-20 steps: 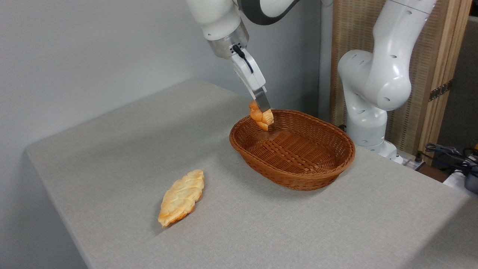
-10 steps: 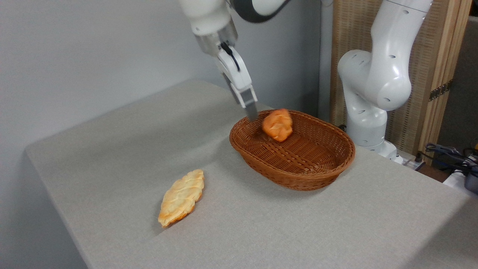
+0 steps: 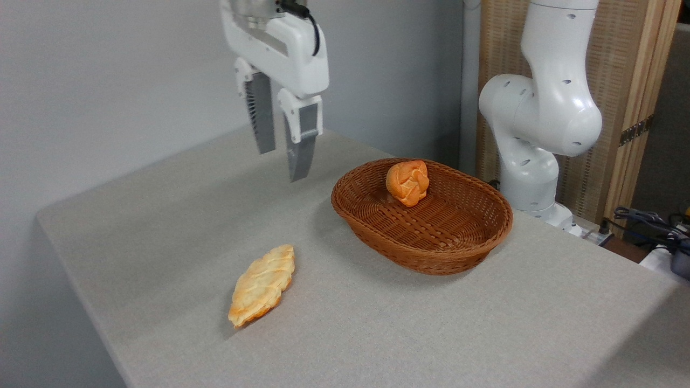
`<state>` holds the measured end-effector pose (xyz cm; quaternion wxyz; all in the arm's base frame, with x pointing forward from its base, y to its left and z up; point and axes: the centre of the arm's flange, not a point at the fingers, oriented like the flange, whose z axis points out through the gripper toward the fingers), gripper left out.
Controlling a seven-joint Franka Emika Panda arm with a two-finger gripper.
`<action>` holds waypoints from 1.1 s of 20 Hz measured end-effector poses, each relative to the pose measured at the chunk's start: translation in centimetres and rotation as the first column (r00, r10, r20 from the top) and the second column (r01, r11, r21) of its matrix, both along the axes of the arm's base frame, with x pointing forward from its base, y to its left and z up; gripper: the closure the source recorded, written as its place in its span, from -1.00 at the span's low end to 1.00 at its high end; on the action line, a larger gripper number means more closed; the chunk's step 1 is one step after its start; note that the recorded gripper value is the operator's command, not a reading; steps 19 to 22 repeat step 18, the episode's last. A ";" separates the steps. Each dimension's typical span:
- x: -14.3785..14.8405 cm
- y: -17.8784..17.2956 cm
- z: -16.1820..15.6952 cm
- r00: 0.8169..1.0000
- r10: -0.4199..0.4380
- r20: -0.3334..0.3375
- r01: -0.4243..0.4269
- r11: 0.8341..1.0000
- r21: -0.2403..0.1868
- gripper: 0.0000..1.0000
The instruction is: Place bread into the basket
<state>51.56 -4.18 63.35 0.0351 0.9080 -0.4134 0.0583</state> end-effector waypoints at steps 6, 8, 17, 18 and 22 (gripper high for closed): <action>3.5 -0.7 -1.0 0.997 0.046 -0.060 -0.045 0.999 0.017 -1.00; 3.8 -0.8 -1.0 0.997 0.043 -0.069 -0.041 0.999 0.026 -1.00; 4.3 -0.4 -0.5 0.997 0.048 -0.065 -0.044 0.997 0.058 -1.00; 4.3 -0.4 -0.5 0.997 0.048 -0.066 -0.044 0.997 0.058 -1.00; 4.3 -0.4 -0.5 0.997 0.048 -0.066 -0.044 0.997 0.058 -1.00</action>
